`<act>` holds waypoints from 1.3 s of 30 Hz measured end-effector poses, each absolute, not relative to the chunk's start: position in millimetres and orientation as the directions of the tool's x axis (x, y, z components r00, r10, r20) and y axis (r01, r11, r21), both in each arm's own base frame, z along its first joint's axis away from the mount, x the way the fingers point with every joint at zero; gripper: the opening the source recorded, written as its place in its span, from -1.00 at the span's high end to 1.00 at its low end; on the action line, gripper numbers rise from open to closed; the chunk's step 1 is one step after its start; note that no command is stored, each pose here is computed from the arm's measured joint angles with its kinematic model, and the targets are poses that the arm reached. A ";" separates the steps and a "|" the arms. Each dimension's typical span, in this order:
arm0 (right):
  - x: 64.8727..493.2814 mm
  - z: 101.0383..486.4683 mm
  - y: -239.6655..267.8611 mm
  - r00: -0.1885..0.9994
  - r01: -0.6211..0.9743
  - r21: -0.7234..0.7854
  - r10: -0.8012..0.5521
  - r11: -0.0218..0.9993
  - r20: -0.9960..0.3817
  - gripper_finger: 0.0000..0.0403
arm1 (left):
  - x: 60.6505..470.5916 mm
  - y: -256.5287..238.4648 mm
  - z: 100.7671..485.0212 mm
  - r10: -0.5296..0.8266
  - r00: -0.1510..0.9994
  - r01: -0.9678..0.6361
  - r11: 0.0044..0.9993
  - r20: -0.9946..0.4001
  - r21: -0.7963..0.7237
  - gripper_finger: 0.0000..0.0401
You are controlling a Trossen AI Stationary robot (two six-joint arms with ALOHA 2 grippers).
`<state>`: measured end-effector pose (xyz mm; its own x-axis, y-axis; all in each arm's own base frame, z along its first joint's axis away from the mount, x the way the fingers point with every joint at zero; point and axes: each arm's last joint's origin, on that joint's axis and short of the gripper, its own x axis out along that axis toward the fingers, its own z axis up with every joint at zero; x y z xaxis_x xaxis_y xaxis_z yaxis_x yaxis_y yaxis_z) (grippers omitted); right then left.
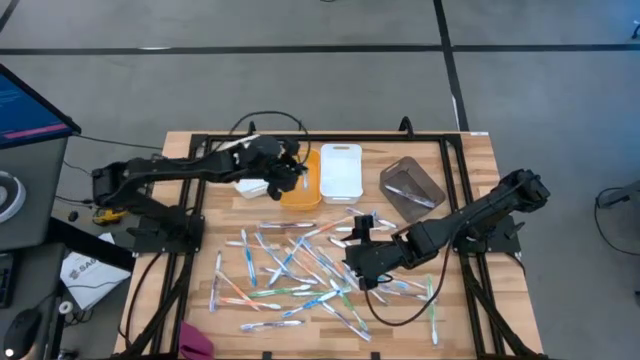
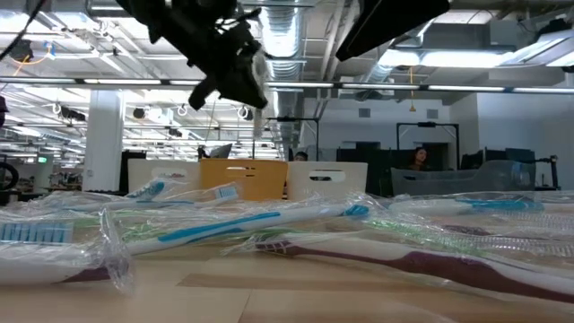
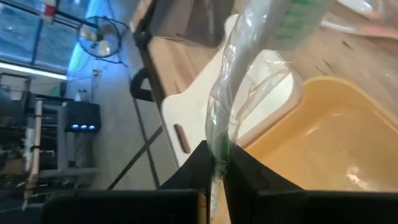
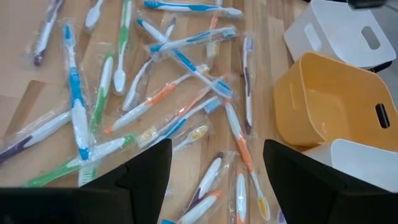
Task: Pick & Place Toothbrushes
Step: Put the white green toothbrush into the yellow bin
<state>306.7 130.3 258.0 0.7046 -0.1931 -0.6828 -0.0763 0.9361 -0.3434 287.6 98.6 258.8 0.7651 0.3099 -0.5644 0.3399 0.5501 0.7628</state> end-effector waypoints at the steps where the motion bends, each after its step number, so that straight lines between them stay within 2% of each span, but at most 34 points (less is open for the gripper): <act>1: 306.5 258.0 130.8 0.705 -0.078 -0.343 -0.192 0.936 -0.683 -0.24 | 291.3 98.9 257.1 0.307 0.764 0.346 0.547 -0.568 0.762 0.93; 7: 304.6 257.2 132.7 0.698 -0.088 -0.345 -0.190 0.934 -0.691 -0.24 | 293.2 102.1 252.3 0.321 0.739 0.388 0.516 -0.592 0.764 0.93; 18: 303.9 257.1 134.5 0.699 -0.080 -0.332 -0.185 0.940 -0.691 -0.24 | 290.0 115.2 241.5 0.359 0.676 0.408 0.545 -0.644 0.732 0.93; 25: 303.9 257.0 134.5 0.698 -0.080 -0.333 -0.185 0.940 -0.691 -0.24 | 297.2 117.0 219.6 0.352 0.614 0.466 0.561 -0.707 0.684 0.93; 32: 303.9 257.0 134.5 0.698 -0.081 -0.334 -0.185 0.939 -0.691 -0.24 | 300.1 122.3 205.4 0.430 0.533 0.479 0.557 -0.729 0.679 0.92; 39: 303.9 257.0 134.5 0.698 -0.083 -0.335 -0.185 0.939 -0.692 -0.24 | 298.8 123.1 204.5 0.435 0.520 0.416 0.623 -0.736 0.662 0.84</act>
